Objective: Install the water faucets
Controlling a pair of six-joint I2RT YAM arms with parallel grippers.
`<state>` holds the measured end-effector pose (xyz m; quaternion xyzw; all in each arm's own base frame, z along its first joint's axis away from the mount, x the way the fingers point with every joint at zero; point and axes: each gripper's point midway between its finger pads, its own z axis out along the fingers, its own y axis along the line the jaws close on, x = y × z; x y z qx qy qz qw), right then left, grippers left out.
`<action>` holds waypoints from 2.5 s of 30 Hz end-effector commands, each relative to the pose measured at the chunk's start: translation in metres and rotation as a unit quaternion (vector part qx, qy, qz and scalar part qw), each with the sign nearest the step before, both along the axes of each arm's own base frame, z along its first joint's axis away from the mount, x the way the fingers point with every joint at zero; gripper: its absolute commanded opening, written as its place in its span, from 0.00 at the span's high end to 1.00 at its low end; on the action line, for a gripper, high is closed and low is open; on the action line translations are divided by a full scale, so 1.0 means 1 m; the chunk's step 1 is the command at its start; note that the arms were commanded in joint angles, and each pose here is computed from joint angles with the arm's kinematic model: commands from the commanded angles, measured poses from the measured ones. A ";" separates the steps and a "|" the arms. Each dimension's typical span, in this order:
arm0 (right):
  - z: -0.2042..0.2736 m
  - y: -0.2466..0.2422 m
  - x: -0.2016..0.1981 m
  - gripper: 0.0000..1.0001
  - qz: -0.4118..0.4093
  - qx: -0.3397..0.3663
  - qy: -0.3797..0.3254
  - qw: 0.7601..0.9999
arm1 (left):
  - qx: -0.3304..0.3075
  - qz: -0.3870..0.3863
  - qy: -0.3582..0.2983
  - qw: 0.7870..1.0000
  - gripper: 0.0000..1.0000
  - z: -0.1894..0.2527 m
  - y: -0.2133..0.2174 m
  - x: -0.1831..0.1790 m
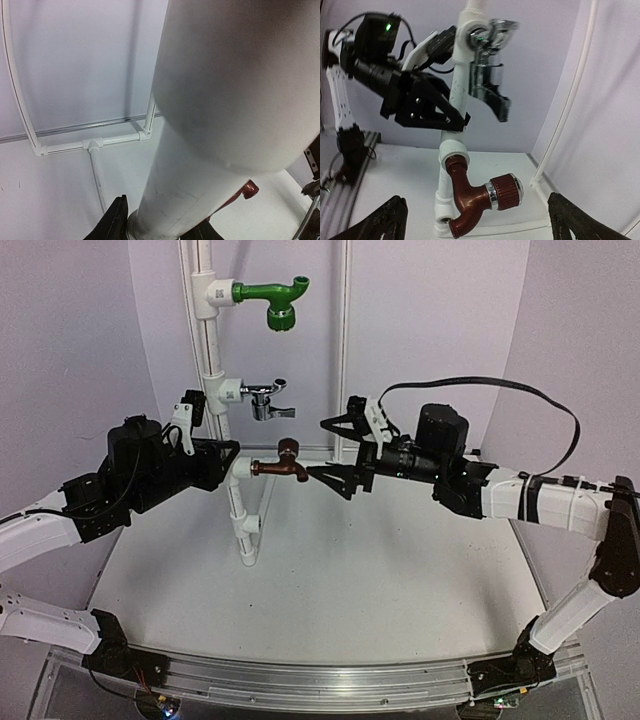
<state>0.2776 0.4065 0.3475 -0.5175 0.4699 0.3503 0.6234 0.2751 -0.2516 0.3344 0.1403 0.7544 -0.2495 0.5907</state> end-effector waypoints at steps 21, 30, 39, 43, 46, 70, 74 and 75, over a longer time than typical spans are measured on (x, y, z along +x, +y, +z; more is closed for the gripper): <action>-0.026 0.056 0.012 0.24 0.060 -0.030 -0.243 0.968 | -0.028 -0.081 0.077 0.993 1.00 -0.023 -0.031 -0.023; -0.036 0.064 0.005 0.67 0.088 0.000 -0.031 0.996 | -0.025 -0.087 0.068 0.994 1.00 -0.021 -0.033 -0.023; -0.036 0.067 0.024 1.00 0.046 0.082 0.359 0.929 | -0.028 -0.090 0.064 0.993 1.00 -0.023 -0.032 -0.024; -0.035 0.072 0.019 1.00 0.079 0.100 0.619 0.775 | -0.029 -0.092 0.064 0.993 1.00 -0.023 -0.032 -0.025; -0.019 0.075 0.008 0.83 0.160 0.071 0.723 0.669 | -0.028 -0.094 0.067 0.993 1.00 -0.025 -0.033 -0.025; -0.005 0.001 0.013 0.02 -0.090 -0.127 -0.179 0.972 | -0.029 -0.084 0.075 0.993 1.00 -0.031 -0.029 -0.022; -0.024 0.003 0.018 0.02 -0.090 -0.191 -0.314 0.926 | -0.031 -0.082 0.074 0.993 1.00 -0.029 -0.028 -0.021; -0.029 0.005 0.018 0.02 -0.090 -0.200 -0.346 0.912 | -0.030 -0.082 0.075 0.993 1.00 -0.029 -0.028 -0.021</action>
